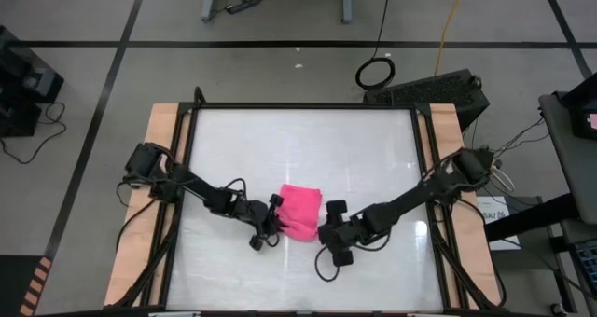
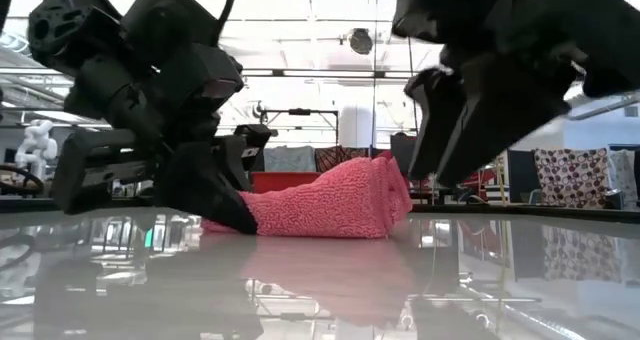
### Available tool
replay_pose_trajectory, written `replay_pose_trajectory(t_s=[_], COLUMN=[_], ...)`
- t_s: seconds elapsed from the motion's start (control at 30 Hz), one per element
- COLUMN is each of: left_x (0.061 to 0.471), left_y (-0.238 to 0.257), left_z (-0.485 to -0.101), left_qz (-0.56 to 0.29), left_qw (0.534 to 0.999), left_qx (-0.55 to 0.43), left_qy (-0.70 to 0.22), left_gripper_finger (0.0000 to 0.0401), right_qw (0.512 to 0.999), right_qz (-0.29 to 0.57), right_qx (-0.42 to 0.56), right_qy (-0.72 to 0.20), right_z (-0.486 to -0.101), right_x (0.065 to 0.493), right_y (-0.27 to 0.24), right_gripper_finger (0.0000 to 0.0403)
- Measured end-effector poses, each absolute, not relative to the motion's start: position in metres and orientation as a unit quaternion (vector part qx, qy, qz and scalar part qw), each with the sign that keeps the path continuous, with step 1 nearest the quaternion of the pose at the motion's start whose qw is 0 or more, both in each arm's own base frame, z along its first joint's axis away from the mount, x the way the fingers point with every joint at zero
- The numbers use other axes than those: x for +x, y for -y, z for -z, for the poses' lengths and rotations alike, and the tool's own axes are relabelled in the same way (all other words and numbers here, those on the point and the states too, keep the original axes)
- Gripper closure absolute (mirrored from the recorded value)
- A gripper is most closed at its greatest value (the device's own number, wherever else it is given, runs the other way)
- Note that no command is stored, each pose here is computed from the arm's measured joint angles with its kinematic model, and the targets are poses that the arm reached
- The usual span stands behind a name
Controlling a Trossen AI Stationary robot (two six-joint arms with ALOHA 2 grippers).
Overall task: Roll towel
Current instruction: Roll the pink towel
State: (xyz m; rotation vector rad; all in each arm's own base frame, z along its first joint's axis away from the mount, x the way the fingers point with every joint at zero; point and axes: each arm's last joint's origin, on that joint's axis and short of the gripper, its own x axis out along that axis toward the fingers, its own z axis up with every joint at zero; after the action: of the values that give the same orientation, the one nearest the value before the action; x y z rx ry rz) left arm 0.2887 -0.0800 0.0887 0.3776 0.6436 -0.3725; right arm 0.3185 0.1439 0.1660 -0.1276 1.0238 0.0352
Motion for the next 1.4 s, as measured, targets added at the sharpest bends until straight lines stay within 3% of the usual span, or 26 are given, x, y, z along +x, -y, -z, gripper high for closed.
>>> replay_pose_trajectory(t_s=[0.17, 0.37, 0.67, 1.0, 1.4], left_x=[0.293, 0.303, 0.317, 0.321, 0.324], left_y=[0.071, 0.063, 0.054, 0.038, 0.027], left_z=[-0.090, -0.096, -0.106, -0.108, -0.112], left_qz=[0.204, 0.231, 0.256, 0.247, 0.280], left_qw=[0.918, 0.917, 0.896, 0.891, 0.882], left_qx=[0.126, 0.065, -0.001, -0.069, -0.123], left_qy=[-0.315, -0.318, -0.363, -0.375, -0.357], left_gripper_finger=[0.0386, 0.0388, 0.0389, 0.0389, 0.0390], right_qw=[0.886, 0.892, 0.855, 0.852, 0.829], right_qz=[-0.002, -0.025, 0.055, 0.016, 0.033], right_qx=[-0.125, -0.252, -0.378, -0.397, -0.389], right_qy=[-0.447, -0.375, -0.352, -0.341, -0.401], right_z=[-0.179, -0.173, -0.137, -0.129, -0.110], right_x=[0.306, 0.306, 0.316, 0.322, 0.323], right_y=[-0.163, -0.194, -0.199, -0.205, -0.189], right_gripper_finger=[0.0152, 0.0178, 0.0189, 0.0128, 0.0163])
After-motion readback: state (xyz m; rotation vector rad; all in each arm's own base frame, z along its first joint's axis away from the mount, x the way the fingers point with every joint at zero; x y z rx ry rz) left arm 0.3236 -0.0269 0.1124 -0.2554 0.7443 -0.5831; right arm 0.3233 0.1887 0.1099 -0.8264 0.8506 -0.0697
